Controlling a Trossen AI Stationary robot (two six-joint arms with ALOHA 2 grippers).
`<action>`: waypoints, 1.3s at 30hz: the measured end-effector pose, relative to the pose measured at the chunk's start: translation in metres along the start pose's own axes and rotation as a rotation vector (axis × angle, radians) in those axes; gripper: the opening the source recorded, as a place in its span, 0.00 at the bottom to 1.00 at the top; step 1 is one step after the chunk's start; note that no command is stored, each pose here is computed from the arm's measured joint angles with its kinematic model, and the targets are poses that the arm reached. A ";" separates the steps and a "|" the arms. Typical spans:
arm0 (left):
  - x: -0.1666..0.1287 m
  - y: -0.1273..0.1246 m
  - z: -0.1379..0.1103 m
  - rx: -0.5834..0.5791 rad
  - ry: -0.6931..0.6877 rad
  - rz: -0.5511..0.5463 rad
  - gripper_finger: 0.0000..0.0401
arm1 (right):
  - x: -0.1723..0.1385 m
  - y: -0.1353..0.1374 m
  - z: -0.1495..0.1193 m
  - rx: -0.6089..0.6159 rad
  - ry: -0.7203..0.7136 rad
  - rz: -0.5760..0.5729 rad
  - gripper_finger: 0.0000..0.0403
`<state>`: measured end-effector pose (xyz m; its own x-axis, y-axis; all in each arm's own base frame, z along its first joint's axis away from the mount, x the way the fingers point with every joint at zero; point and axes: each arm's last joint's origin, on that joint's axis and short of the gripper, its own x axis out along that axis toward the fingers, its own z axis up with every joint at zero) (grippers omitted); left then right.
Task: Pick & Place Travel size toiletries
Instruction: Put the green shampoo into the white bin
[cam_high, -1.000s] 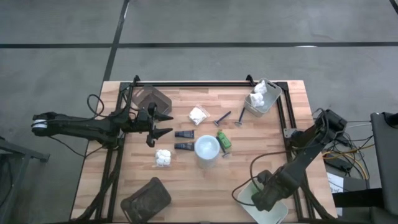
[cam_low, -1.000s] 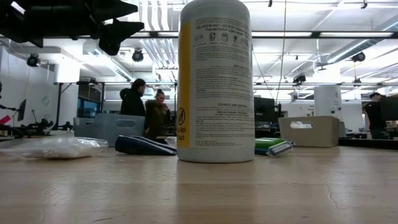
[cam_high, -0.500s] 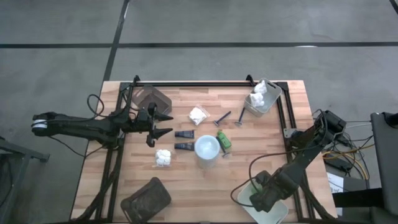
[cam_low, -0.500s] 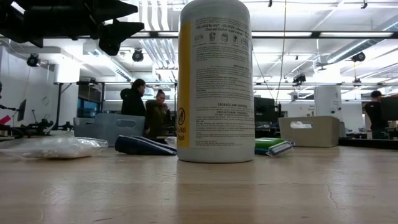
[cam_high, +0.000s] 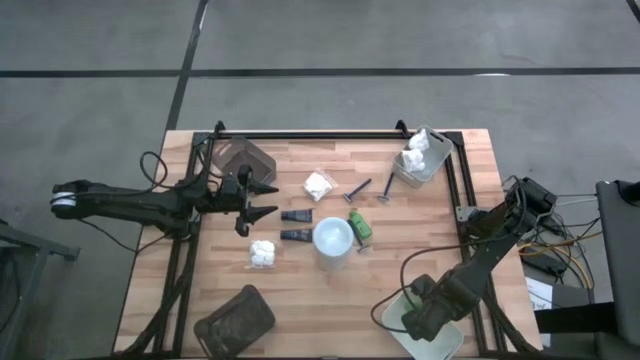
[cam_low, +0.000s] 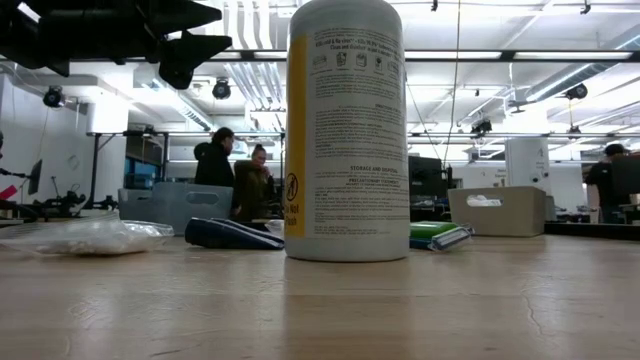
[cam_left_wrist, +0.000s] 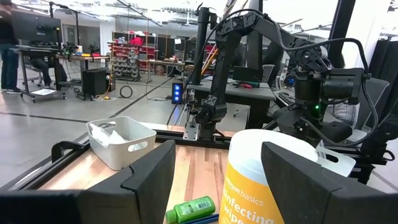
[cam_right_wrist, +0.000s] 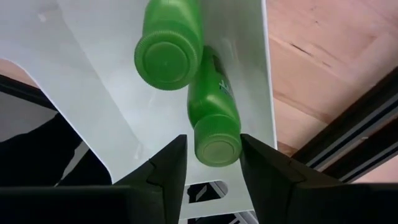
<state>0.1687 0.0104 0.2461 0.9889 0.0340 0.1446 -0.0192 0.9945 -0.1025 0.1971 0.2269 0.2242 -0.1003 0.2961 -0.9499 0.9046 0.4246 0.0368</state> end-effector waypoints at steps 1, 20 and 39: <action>0.000 0.000 0.000 0.000 0.000 0.000 0.61 | 0.000 0.000 0.000 -0.002 0.000 -0.001 0.34; 0.000 0.000 0.000 0.000 0.000 0.000 0.61 | -0.022 -0.013 -0.002 -0.107 0.023 0.030 0.65; 0.000 0.000 0.000 0.000 0.005 0.000 0.61 | -0.081 -0.024 0.041 -0.581 -0.194 0.230 0.68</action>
<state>0.1688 0.0104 0.2457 0.9896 0.0340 0.1400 -0.0196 0.9945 -0.1029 0.2008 0.1579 0.2877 0.1952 0.2979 -0.9344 0.5171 0.7783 0.3561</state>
